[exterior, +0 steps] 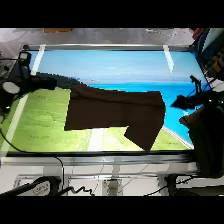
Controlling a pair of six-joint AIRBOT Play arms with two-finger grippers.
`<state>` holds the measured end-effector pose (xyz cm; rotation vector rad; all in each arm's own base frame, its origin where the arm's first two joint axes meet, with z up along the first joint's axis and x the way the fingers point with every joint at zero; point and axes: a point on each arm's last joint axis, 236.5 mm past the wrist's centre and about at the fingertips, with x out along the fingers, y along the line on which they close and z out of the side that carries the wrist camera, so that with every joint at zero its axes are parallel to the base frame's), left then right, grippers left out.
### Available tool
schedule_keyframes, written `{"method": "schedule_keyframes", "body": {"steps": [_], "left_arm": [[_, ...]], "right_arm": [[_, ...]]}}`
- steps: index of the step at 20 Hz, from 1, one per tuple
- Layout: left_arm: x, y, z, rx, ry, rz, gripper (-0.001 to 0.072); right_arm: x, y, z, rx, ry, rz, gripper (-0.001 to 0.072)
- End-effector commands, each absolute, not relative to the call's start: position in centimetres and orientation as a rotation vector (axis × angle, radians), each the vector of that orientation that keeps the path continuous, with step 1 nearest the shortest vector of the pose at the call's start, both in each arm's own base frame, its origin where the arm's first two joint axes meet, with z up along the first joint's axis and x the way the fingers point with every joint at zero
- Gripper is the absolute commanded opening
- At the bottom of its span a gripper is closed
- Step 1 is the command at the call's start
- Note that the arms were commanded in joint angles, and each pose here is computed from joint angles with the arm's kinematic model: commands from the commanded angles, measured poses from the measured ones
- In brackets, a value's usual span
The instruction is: Fold the clothes and pants, and hang the long-sleeved shirts on hangers.
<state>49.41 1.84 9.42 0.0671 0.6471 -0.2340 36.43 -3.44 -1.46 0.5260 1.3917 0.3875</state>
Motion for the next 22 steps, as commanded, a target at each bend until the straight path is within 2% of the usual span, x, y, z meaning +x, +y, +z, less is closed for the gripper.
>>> {"method": "schedule_keyframes", "body": {"steps": [1,2,3,7,12,17,22], "left_arm": [[44.7,3.4,7.2,0.022,0.835,-0.297,0.0696],[44.1,3.6,6.6,0.005,0.866,-0.305,0.0696],[43.6,3.7,6.2,-0.005,0.889,-0.314,0.0697],[42.9,3.7,5.8,-0.019,0.918,-0.328,0.0696],[43.0,3.7,4.7,-0.075,0.950,-0.310,0.0696],[41.8,2.8,0.5,-0.231,1.109,-0.312,0.0696],[39.4,1.4,-4.8,-0.361,1.313,-0.356,0.0695]], "right_arm": [[29.0,-0.9,-2.3,0.744,1.606,0.519,0.0127],[28.2,0.1,-3.6,0.800,1.619,0.516,0.0281],[27.6,1.2,-5.1,0.850,1.622,0.501,0.0326],[27.1,3.1,-9.2,0.911,1.560,0.440,0.0344],[28.6,1.3,-12.0,0.863,1.484,0.306,0.0344],[29.8,1.9,-11.2,0.811,1.394,0.410,0.0343],[29.1,3.7,-11.5,0.752,1.427,0.471,0.0336]]}}
